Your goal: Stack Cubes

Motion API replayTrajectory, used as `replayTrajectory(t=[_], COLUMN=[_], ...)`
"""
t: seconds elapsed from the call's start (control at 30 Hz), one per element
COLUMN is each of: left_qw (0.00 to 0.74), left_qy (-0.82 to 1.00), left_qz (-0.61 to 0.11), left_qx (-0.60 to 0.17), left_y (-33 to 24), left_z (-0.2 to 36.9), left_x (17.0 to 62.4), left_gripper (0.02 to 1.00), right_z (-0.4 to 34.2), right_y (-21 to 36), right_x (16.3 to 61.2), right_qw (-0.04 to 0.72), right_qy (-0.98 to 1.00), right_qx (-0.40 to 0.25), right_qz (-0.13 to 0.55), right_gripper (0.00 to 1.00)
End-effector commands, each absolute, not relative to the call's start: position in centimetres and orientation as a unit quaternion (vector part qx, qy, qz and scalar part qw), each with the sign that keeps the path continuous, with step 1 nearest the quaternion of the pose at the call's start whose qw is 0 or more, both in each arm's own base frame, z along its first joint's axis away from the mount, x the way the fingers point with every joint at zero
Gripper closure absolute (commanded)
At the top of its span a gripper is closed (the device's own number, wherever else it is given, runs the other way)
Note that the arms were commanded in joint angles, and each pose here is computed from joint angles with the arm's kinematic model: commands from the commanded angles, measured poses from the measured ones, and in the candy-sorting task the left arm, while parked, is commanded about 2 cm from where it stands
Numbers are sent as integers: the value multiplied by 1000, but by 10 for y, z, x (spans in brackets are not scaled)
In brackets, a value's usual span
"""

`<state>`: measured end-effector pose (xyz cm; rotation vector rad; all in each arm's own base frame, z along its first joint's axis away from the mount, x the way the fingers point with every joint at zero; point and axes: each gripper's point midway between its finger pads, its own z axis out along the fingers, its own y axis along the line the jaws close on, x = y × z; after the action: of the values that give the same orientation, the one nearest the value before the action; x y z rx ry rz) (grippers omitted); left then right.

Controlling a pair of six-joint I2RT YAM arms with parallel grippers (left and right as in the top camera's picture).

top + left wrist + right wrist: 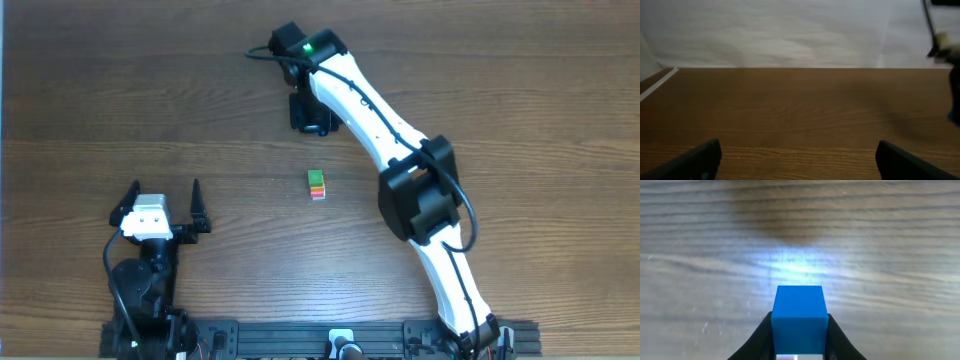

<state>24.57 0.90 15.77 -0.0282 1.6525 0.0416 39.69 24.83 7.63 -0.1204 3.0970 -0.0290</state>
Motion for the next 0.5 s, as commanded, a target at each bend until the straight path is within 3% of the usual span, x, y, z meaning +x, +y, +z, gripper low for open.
replayTrajectory(t=[0.03, 0.27, 0.5], left_qw=[680, 680, 680], left_qy=[733, 733, 733], left_qz=[20, 20, 20], left_qx=[-4, -4, -4], left_y=[7, 7, 7], left_z=[158, 158, 158], left_x=[246, 246, 246], left_gripper=[18, 18, 18], right_z=[163, 222, 232], right_y=[240, 228, 229], right_x=[398, 359, 310], right_qw=[101, 129, 125], right_qy=[994, 991, 992], right_qx=[-26, -22, -26], right_qz=[23, 19, 5], right_gripper=[991, 989, 989])
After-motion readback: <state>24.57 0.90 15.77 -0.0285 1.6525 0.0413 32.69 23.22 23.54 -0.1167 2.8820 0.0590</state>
